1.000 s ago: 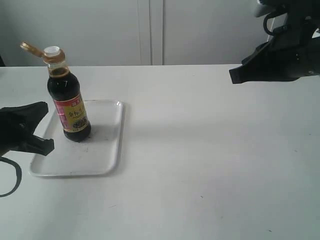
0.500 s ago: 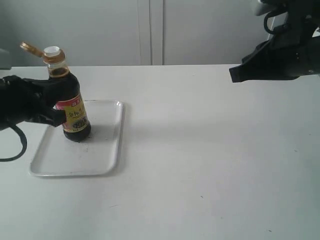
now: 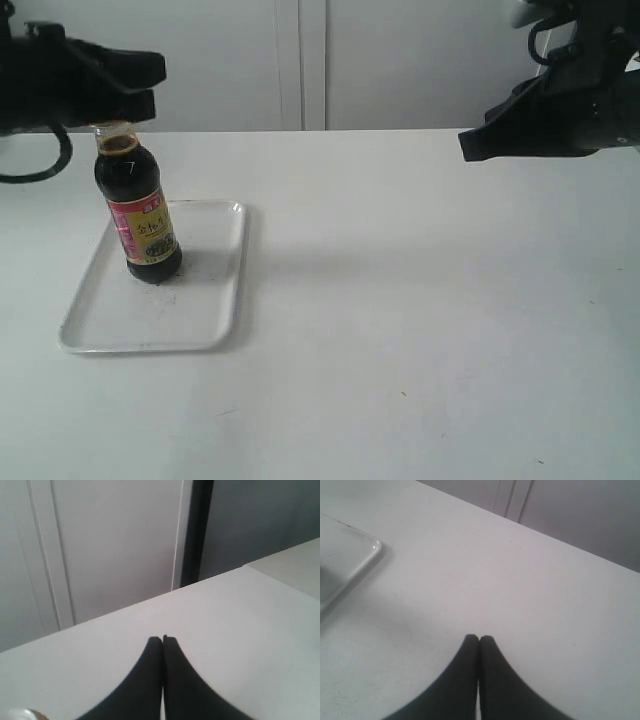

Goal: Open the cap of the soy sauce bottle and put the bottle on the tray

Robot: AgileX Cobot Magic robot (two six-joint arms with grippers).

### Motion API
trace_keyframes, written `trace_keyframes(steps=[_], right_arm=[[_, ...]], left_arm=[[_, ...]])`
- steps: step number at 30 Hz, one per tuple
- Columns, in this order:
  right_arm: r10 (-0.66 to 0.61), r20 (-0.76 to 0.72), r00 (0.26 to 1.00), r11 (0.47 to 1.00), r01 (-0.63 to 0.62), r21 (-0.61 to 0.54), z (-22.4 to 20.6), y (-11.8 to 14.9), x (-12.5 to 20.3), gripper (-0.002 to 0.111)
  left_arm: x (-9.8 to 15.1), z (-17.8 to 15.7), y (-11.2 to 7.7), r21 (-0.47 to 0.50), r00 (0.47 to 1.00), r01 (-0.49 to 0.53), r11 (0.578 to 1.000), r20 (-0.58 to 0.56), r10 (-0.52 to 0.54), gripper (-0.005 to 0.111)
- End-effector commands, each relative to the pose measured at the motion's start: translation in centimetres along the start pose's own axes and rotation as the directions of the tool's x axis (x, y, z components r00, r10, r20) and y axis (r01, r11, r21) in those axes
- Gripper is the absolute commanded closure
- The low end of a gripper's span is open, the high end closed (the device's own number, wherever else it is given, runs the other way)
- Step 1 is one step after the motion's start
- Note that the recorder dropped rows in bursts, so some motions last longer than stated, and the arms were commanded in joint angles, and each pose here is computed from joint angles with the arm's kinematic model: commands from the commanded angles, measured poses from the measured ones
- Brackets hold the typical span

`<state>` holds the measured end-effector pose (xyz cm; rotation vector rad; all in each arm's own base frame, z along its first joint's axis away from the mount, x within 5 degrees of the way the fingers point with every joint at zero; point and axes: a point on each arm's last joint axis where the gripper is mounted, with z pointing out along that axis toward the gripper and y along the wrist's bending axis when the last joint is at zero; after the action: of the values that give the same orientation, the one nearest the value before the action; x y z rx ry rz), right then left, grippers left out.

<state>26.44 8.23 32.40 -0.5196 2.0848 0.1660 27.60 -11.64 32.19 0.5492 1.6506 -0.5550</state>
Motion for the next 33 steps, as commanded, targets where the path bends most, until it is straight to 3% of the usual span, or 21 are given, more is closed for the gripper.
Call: trace_keyframes(steps=[1, 7, 11, 16, 18, 21, 25, 27, 33], right_arm=[[-0.016, 0.012, 1.000, 1.000, 0.016, 0.007, 0.0, 0.0, -0.1, 0.108], [-0.018, 0.004, 1.000, 1.000, 0.018, 0.004, 0.0, 0.0, 0.0, 0.108], [-0.023, 0.006, 1.000, 1.000, 0.023, 0.005, 0.0, 0.0, 0.0, 0.108], [-0.039, 0.000, 0.999, 0.999, 0.039, 0.003, 0.0, 0.0, 0.0, 0.108], [-0.039, -0.002, 0.999, 0.999, 0.039, 0.002, 0.0, 0.0, 0.0, 0.108], [-0.041, -0.001, 0.999, 0.999, 0.041, 0.002, 0.0, 0.0, 0.0, 0.108], [-0.043, 0.005, 0.999, 0.999, 0.043, 0.005, -0.1, 0.0, -0.1, 0.108], [-0.046, 0.005, 0.999, 0.999, 0.046, 0.005, -0.1, 0.0, -0.1, 0.108], [-0.054, -0.033, 0.998, 0.998, 0.053, -0.018, -0.4, 0.1, -0.3, 0.108]], left_arm=[[-2.9, 0.5, -0.5, -0.122, 0.994, -0.107, 0.987, -0.031, 0.104, 0.107], [-5.4, 0.2, 1.4, -0.343, 0.979, -0.202, 0.917, -0.091, 0.181, 0.107], [-5.8, -0.3, 2.4, -0.435, 0.957, -0.290, 0.852, -0.156, 0.246, 0.107], [-6.0, -1.1, 3.9, -0.552, 0.913, -0.406, 0.728, -0.285, 0.294, 0.107], [-6.1, -1.7, 4.6, -0.602, 0.888, -0.456, 0.656, -0.361, 0.286, 0.107], [-6.1, -2.6, 5.3, -0.623, 0.844, -0.519, 0.585, -0.479, 0.239, 0.107], [-6.1, -3.8, 5.7, -0.566, 0.746, -0.592, 0.573, -0.655, 0.124, 0.107], [-6.4, -4.2, 5.4, -0.521, 0.700, -0.604, 0.603, -0.708, 0.090, 0.107], [-6.9, -4.7, 4.7, -0.518, 0.700, -0.479, 0.708, -0.713, -0.048, 0.107]])
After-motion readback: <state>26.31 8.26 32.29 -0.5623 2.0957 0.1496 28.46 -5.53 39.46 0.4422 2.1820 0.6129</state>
